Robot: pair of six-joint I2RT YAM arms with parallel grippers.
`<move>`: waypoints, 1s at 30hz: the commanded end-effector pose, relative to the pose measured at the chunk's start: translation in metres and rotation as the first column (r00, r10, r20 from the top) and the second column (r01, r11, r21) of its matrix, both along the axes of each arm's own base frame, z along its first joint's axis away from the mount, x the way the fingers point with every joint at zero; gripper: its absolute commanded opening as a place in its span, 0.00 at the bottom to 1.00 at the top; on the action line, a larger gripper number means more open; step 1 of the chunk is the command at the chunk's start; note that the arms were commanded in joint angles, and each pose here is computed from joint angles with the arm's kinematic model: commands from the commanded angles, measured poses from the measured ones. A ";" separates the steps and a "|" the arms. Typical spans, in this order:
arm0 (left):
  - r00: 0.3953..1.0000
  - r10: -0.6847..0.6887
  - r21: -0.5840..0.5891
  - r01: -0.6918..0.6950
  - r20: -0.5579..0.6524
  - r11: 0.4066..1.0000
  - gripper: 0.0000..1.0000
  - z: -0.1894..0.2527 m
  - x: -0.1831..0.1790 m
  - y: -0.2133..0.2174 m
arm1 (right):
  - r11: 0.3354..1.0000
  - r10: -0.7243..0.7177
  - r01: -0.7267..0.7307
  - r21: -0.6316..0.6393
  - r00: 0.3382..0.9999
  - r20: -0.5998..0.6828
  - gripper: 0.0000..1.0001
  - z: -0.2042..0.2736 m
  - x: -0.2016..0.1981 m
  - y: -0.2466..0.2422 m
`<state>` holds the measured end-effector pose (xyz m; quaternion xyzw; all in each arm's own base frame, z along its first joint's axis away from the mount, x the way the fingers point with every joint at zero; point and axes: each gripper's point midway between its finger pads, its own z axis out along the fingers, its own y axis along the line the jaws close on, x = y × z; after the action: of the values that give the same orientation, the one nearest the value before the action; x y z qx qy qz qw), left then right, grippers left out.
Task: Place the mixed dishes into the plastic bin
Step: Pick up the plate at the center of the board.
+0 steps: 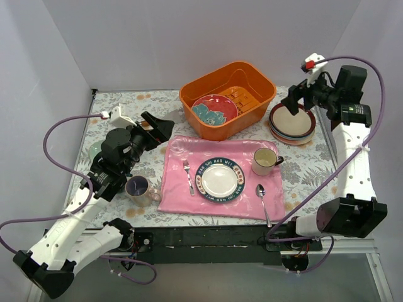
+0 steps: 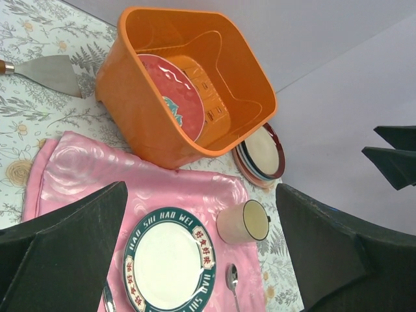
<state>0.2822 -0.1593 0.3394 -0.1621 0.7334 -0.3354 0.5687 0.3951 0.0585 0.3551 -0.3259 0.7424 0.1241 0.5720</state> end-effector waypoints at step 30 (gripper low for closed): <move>0.999 -0.024 -0.016 0.025 0.022 1.000 0.98 0.005 -0.004 -0.002 | 0.930 0.134 -0.134 -0.342 0.991 -0.023 0.87 -0.166 0.017 -0.068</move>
<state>0.2808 -0.1662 0.3392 -0.1508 0.7350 -0.3482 0.5620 0.3918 -0.0092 0.1887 -0.3985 0.7849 0.0655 0.4699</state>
